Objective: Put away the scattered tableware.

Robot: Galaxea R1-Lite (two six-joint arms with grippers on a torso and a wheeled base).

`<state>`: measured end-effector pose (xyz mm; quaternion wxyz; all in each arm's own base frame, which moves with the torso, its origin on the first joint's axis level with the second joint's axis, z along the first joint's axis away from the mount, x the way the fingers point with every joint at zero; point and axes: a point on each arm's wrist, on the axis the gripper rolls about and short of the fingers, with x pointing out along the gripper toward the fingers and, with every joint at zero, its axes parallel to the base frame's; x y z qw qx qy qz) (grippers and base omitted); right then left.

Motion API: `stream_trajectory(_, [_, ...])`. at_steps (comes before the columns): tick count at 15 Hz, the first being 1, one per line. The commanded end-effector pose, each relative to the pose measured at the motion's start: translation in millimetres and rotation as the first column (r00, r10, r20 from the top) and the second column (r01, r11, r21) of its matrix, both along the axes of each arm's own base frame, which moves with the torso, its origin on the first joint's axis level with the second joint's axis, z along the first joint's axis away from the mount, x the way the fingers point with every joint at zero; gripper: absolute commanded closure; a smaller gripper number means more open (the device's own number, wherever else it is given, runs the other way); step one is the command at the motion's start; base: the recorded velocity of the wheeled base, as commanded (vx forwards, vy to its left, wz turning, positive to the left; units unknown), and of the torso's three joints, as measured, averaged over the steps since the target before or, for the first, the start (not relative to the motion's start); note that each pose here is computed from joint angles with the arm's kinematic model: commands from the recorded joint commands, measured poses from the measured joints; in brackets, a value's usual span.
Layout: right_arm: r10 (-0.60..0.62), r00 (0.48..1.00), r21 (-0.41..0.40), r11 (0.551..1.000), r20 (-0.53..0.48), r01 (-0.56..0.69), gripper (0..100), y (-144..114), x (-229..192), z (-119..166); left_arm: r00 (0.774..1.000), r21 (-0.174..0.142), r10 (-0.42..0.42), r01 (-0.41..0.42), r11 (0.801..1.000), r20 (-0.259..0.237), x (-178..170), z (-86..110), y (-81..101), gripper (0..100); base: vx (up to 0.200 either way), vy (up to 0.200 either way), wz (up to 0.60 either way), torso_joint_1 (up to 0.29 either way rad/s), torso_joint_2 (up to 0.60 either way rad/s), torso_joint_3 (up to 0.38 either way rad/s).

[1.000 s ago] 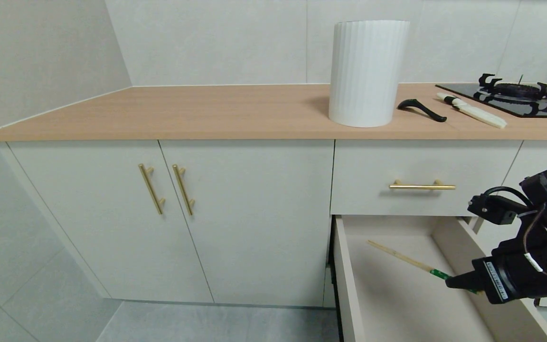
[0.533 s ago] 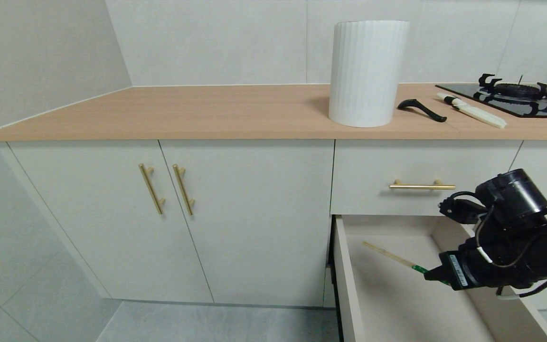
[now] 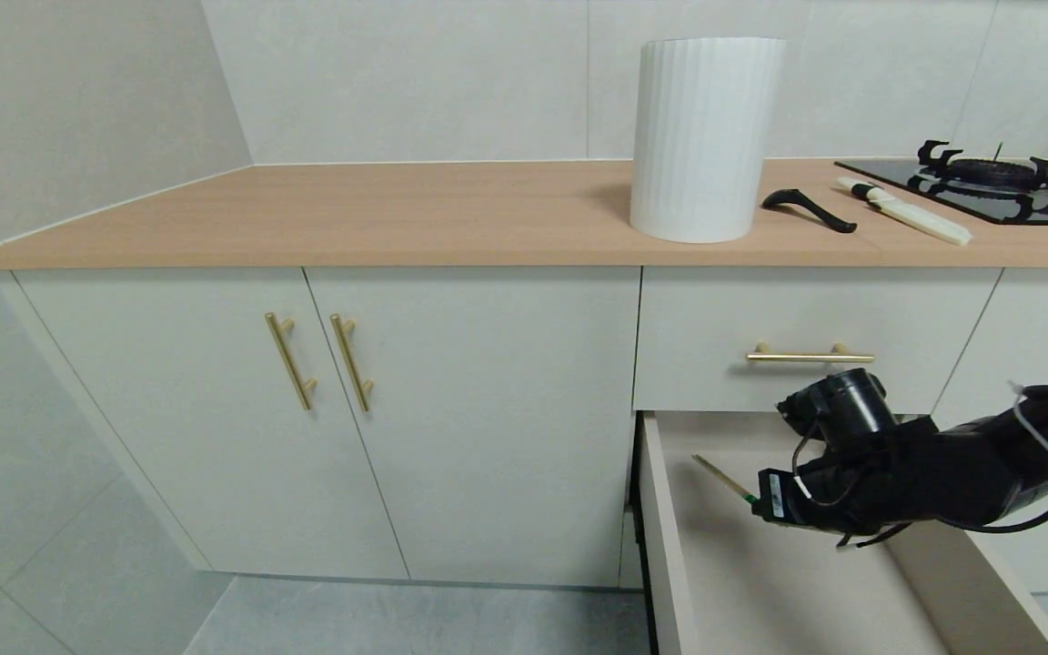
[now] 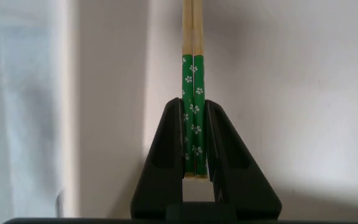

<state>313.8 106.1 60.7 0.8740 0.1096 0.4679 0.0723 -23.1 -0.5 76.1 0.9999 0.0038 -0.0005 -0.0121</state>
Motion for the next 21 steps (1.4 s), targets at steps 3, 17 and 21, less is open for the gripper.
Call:
stream_trajectory(3, [0.007,0.993,-0.055,0.998,-0.115,-0.013,100,12.2,10.6,-57.5,1.0,0.0,0.001,-0.001,1.0,-0.001,0.0,-0.1,0.0,0,0.0,0.0,0.0,0.0,0.0,0.0])
stream_trajectory(17, [-0.032,0.993,-0.169,0.986,-0.117,0.011,100,23.3,11.6,-92.7,1.0,0.0,0.0,0.0,1.0,-0.001,0.0,-0.1,0.0,0,0.0,0.0,0.0,0.0,0.0,0.0])
stream_trajectory(21, [-0.032,0.993,-0.169,0.986,-0.117,0.011,0,23.3,11.6,-92.7,1.0,0.0,0.0,0.0,1.0,-0.001,0.0,-0.1,0.0,0,0.0,0.0,0.0,0.0,0.0,0.0])
